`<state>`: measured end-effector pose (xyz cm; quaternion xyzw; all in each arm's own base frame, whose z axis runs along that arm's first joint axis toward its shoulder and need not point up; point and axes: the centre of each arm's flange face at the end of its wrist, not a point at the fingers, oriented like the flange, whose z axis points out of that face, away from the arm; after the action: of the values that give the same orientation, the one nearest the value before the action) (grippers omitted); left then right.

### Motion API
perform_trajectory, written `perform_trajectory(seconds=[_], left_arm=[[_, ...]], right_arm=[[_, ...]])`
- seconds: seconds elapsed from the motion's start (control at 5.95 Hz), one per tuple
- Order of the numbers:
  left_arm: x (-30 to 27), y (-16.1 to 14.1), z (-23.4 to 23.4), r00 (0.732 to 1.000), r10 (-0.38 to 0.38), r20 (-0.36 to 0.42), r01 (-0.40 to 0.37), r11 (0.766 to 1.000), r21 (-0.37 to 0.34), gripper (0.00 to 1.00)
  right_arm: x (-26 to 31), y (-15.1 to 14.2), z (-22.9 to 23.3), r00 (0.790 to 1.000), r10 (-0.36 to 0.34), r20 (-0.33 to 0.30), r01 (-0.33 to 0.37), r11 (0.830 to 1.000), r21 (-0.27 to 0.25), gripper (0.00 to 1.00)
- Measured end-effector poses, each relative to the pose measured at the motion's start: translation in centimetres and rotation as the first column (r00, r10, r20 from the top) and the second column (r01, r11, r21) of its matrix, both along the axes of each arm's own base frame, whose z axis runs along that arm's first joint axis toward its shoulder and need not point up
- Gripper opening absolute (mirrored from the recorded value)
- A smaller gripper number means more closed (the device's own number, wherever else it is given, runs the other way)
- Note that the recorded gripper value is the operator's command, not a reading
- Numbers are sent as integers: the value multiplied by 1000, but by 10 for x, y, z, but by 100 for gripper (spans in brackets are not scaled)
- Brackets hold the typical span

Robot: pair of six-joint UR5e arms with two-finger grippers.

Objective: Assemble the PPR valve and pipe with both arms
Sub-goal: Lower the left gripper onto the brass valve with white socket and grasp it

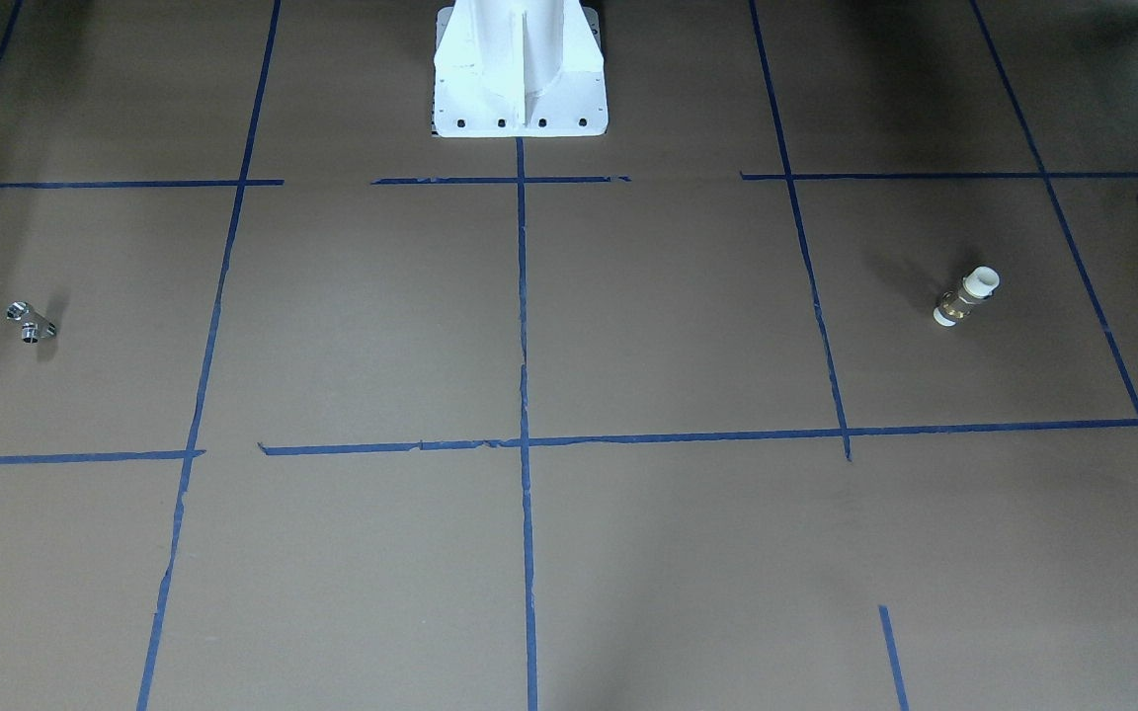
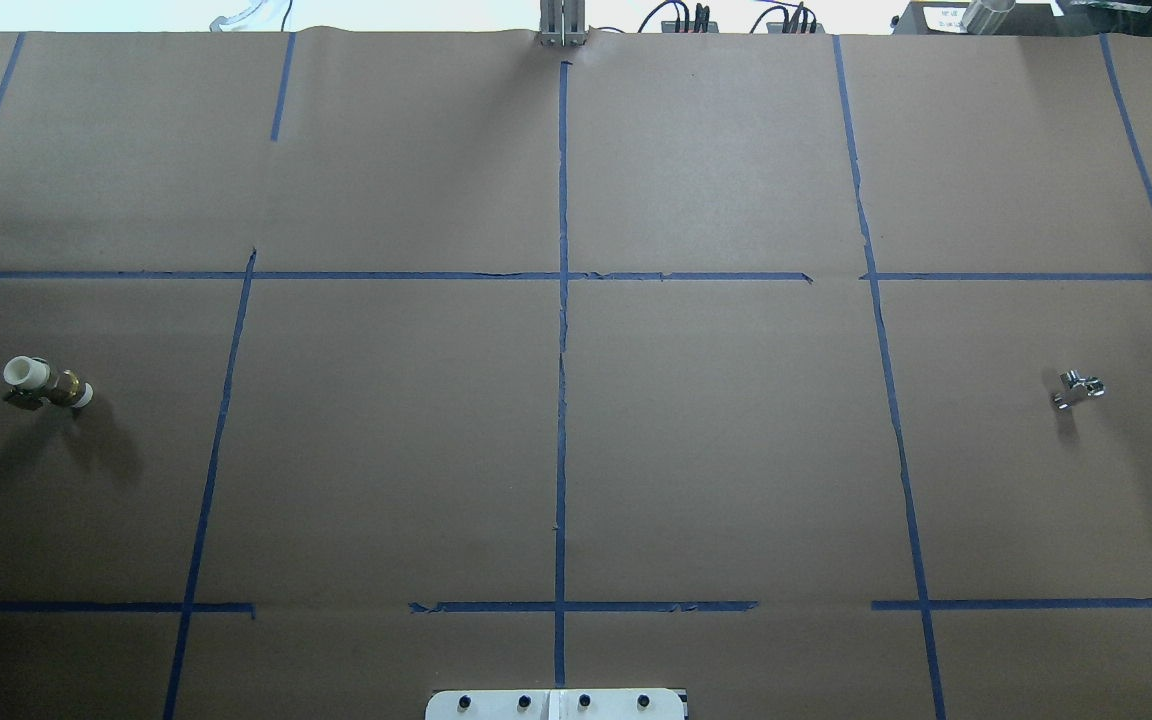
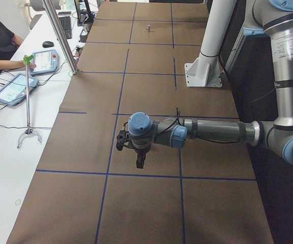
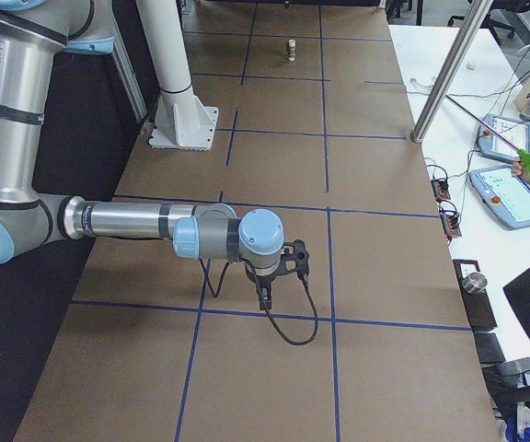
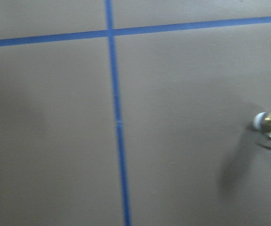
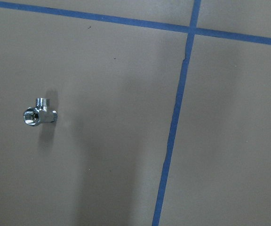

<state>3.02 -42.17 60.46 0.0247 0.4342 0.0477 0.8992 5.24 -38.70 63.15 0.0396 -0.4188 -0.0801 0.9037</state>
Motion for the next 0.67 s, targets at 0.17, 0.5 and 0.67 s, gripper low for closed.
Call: perform_trajectory(seconds=[0.17, 0.5, 0.67], left_arm=[[36, -3, -16, 999, -24, -28, 23, 1000, -21, 100], [96, -14, -46, 996, -82, -28, 81, 995, -58, 100], [120, -21, -55, 994, -110, 4, 110, 993, -50, 100]], right_arm=[[0, -1, -4, 1000, 0, 1, 0, 1000, 8, 100], [0, -1, -5, 1000, 4, -4, -4, 1000, 8, 100], [1, -1, -5, 1000, 5, -7, -5, 1000, 7, 100]])
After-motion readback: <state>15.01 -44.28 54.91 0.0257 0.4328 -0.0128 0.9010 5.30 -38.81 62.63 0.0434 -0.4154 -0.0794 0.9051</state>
